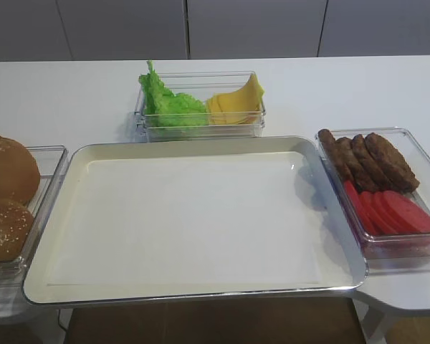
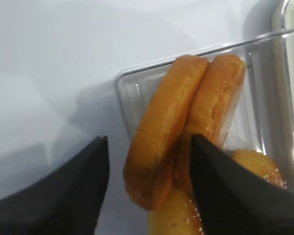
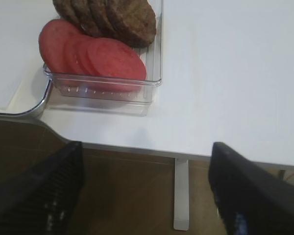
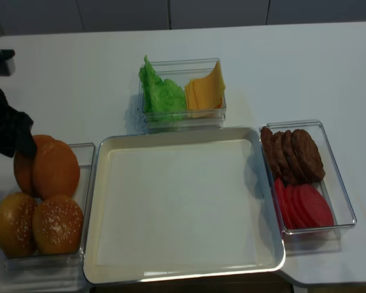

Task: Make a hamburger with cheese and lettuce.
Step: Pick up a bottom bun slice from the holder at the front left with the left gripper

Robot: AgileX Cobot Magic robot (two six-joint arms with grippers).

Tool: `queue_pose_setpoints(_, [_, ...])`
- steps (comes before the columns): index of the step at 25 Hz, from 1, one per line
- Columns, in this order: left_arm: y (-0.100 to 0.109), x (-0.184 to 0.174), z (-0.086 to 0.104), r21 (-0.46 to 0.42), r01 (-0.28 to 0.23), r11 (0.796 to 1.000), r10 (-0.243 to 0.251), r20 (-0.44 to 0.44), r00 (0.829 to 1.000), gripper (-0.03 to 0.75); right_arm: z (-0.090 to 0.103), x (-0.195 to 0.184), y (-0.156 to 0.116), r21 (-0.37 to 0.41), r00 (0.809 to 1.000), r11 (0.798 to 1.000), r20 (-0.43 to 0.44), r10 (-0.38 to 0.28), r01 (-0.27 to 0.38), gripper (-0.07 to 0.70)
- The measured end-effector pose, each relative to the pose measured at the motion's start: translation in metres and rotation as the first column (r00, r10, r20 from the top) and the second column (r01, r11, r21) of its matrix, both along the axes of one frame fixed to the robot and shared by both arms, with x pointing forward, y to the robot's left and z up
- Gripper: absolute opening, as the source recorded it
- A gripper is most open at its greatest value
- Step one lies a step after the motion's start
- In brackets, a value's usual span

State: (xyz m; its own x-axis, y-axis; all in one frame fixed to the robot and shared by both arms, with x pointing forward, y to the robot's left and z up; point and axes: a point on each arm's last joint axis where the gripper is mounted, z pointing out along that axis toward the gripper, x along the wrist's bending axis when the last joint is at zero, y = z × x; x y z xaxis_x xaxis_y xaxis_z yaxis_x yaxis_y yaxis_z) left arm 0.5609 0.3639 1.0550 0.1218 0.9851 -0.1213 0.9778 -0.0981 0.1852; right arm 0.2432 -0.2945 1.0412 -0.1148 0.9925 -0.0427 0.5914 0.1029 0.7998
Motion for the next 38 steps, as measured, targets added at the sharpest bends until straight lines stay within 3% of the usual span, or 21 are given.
queue_pose_setpoints(35, [0.0037,0.0043,-0.0086,0.008,0.004,1.0,-0.004,-0.023,1.0,0.396,-0.0007,0.0,0.0,0.0,1.0,1.0,-0.004,0.0,0.0,0.619])
queue_pose_setpoints(38, [0.0035,0.0044,-0.0086,0.002,-0.021,1.0,0.021,-0.026,0.999,0.396,-0.0007,0.0,0.0,0.0,1.0,1.0,-0.004,0.0,0.0,0.619])
